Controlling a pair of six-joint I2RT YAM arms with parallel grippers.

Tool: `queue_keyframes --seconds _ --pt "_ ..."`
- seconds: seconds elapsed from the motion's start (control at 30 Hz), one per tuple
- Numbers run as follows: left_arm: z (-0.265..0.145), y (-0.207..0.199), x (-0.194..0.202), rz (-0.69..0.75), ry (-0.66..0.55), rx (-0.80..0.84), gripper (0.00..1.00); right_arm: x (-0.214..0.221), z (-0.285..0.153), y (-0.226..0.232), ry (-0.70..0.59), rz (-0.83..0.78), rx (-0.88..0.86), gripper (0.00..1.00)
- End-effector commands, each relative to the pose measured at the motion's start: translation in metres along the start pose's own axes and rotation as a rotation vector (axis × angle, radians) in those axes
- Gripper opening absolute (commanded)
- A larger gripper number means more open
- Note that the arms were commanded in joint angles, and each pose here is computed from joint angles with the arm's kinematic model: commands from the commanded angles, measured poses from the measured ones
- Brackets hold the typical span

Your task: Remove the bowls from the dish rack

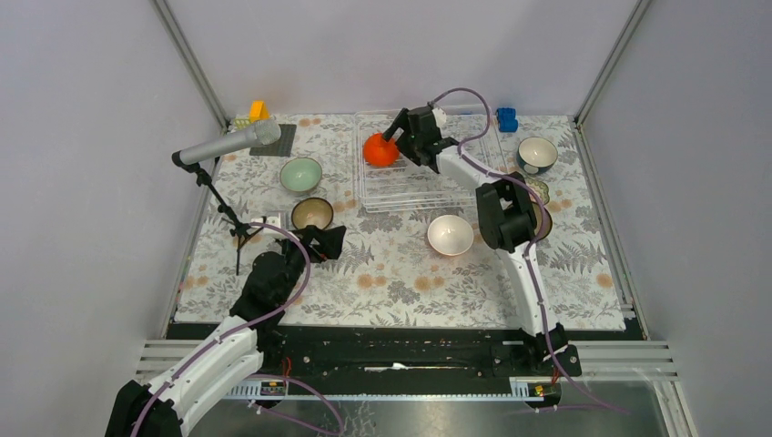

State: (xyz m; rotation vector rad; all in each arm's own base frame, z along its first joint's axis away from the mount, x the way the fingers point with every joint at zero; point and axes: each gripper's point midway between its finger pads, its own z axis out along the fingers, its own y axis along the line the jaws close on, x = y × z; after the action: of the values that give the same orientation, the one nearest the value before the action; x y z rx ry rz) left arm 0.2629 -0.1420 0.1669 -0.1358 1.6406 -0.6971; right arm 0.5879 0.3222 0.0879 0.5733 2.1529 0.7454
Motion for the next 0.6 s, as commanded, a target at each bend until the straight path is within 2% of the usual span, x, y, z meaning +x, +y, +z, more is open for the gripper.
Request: queue_keyframes --seconds 0.0,0.33,0.57 --pt "0.000 -0.013 -0.015 0.010 -0.054 0.057 0.98 -0.017 0.011 0.004 -0.078 0.038 -0.002 1.00" --pt "0.002 -0.012 -0.013 0.009 -0.046 0.051 0.98 0.007 0.041 -0.011 -0.019 0.062 -0.011 1.00" --pt "0.001 -0.011 -0.014 0.010 -0.051 0.045 0.98 0.008 0.047 0.006 -0.017 0.116 -0.102 1.00"
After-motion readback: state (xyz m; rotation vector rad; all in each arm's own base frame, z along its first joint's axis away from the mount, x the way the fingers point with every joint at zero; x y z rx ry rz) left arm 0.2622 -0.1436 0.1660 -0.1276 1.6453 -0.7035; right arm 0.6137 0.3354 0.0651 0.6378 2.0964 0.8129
